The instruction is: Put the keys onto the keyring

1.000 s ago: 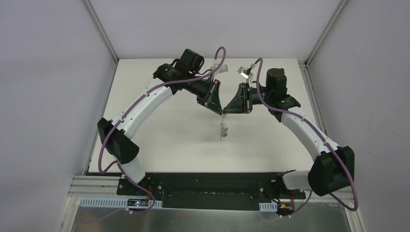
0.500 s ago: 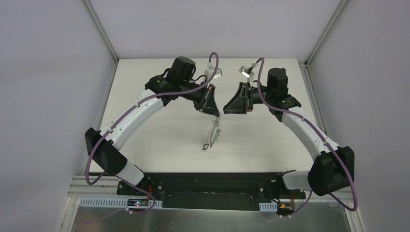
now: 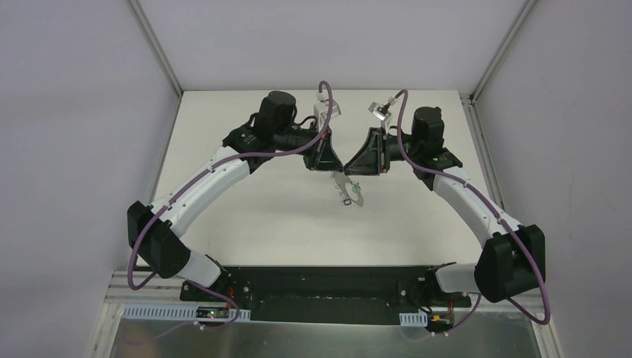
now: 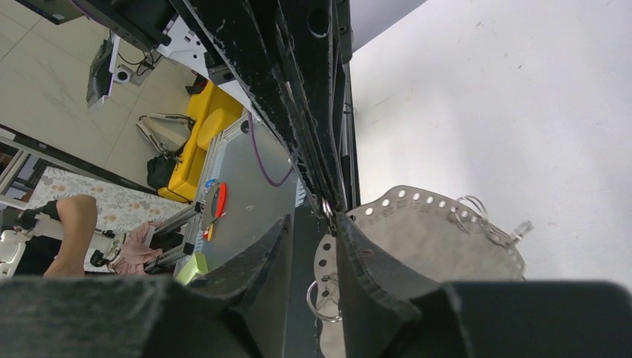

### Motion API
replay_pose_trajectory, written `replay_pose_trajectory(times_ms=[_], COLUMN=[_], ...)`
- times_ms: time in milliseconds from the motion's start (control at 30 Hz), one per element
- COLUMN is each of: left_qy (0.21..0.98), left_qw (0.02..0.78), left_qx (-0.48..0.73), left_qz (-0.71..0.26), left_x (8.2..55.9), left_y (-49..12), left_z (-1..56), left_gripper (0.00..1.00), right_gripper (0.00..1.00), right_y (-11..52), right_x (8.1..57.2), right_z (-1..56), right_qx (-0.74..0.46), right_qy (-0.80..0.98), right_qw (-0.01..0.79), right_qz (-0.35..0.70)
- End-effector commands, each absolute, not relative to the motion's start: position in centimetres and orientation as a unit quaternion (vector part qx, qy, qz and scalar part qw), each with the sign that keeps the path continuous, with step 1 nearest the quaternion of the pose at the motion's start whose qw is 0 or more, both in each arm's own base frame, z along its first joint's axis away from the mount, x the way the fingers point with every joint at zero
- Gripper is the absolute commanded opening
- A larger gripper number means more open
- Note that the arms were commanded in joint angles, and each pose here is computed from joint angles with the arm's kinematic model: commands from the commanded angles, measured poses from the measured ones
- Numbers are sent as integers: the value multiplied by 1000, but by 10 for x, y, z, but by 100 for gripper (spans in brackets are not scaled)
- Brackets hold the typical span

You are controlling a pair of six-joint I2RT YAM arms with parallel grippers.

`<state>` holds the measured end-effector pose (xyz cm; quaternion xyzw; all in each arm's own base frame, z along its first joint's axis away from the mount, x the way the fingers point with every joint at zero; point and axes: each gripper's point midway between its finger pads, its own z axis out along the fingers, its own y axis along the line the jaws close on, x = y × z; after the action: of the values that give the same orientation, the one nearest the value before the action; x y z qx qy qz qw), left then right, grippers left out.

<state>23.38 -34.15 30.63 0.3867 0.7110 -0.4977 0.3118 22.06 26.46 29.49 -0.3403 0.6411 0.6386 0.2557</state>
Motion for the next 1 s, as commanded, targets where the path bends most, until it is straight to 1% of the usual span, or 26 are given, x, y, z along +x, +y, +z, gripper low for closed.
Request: replay_pose_trajectory(times_ms=[0, 67, 100, 167, 300, 567, 767, 967], left_qy=[676, 677, 678, 678, 673, 672, 670, 668], left_qw=[356, 356, 356, 356, 354, 352, 351, 349], left_qx=[390, 389, 388, 387, 386, 383, 383, 385], left_qz=[-514, -514, -513, -514, -521, -528, -530, -533], left_x=[236, 236, 236, 236, 235, 234, 233, 231], left_y=[-345, -345, -344, -344, -344, -342, -342, -341], left_z=[331, 331, 331, 331, 331, 331, 332, 333], left_gripper=[0, 0, 0, 0, 0, 0, 0, 0], right_gripper=[25, 19, 17, 18, 23, 23, 20, 19], right_y=[262, 262, 262, 261, 258, 257, 255, 251], right_x=[214, 214, 214, 214, 218, 219, 220, 221], right_z=[309, 308, 308, 307, 307, 305, 304, 304], right_qx=[-368, -368, -369, -368, -363, -361, -360, -358], right_qy=[615, 616, 615, 616, 619, 621, 621, 622], right_qw=[275, 275, 276, 277, 284, 285, 289, 294], right_qz=[641, 640, 640, 639, 636, 635, 633, 631])
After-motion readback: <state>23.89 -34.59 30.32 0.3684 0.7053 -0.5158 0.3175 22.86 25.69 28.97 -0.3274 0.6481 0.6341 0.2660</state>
